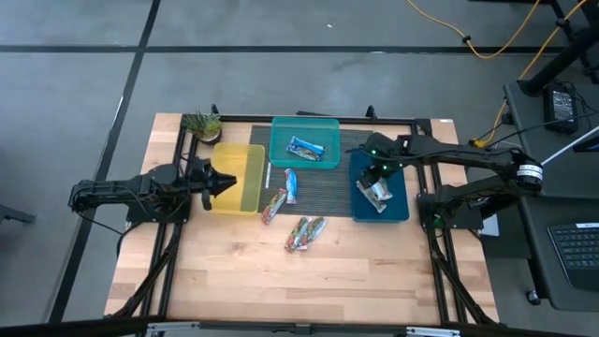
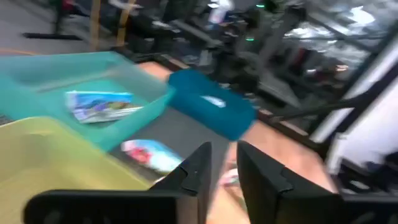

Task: Pick and place Granola Bars by type
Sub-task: Put the red granola bar into the yellow bin

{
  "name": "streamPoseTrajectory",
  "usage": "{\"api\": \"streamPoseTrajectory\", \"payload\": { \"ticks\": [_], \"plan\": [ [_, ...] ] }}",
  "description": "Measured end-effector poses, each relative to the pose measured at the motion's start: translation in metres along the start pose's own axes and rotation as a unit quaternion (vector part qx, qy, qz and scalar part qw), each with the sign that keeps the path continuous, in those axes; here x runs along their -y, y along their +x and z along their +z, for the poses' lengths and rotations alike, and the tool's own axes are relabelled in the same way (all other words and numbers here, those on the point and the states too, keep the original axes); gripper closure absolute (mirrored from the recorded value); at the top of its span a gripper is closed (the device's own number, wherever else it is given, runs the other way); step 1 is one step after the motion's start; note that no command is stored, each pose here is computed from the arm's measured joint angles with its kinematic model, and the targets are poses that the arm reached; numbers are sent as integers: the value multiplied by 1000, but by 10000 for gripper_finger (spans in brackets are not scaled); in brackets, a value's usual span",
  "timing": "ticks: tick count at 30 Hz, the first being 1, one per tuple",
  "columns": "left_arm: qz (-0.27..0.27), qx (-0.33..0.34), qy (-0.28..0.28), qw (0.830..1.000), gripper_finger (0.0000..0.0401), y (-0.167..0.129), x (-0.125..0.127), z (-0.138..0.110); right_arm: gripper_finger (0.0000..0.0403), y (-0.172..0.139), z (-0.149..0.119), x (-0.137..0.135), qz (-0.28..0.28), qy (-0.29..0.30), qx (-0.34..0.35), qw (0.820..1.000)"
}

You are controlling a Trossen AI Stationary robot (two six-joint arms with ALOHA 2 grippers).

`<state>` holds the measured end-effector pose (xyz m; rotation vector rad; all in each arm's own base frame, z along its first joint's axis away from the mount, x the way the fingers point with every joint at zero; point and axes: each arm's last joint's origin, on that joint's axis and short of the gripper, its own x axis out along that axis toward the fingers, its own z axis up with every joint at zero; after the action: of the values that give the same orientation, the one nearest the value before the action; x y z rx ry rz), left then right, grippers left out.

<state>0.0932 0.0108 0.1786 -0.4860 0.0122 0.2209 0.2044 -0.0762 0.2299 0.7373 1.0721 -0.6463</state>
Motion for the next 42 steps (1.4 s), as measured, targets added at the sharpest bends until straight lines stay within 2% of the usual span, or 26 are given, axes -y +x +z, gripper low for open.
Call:
{"api": "streamPoseTrajectory", "payload": {
  "ticks": [4, 9, 15, 20, 24, 29, 39, 42],
  "plan": [
    [-6, -31, -26, 999, 304, -1, 8, 12, 178, -16, 11, -12, 2, -61, 50, 997],
    [6, -108, -11, 994, 297, 9, 26, 41, 174, -35, 23, -34, 3, -152, 141, 978],
    [20, -154, 18, 988, 297, 49, 55, 82, 173, -47, 32, -57, 28, -240, 244, 939],
    [50, -200, 9, 978, 297, 94, 68, 93, 173, -54, 36, -70, 53, -278, 302, 910],
    [54, -256, 18, 965, 297, 127, 71, 87, 173, -57, 37, -73, 59, -291, 323, 899],
    [84, -315, 9, 945, 288, 159, 64, 64, 174, -57, 37, -74, 51, -313, 324, 891],
    [156, -401, -26, 902, 249, 192, 41, 10, 210, -57, 37, -75, 42, -362, 326, 872],
    [159, -425, -34, 891, 236, 198, 35, -3, 223, -57, 36, -76, 55, -376, 322, 867]
  ]
}}
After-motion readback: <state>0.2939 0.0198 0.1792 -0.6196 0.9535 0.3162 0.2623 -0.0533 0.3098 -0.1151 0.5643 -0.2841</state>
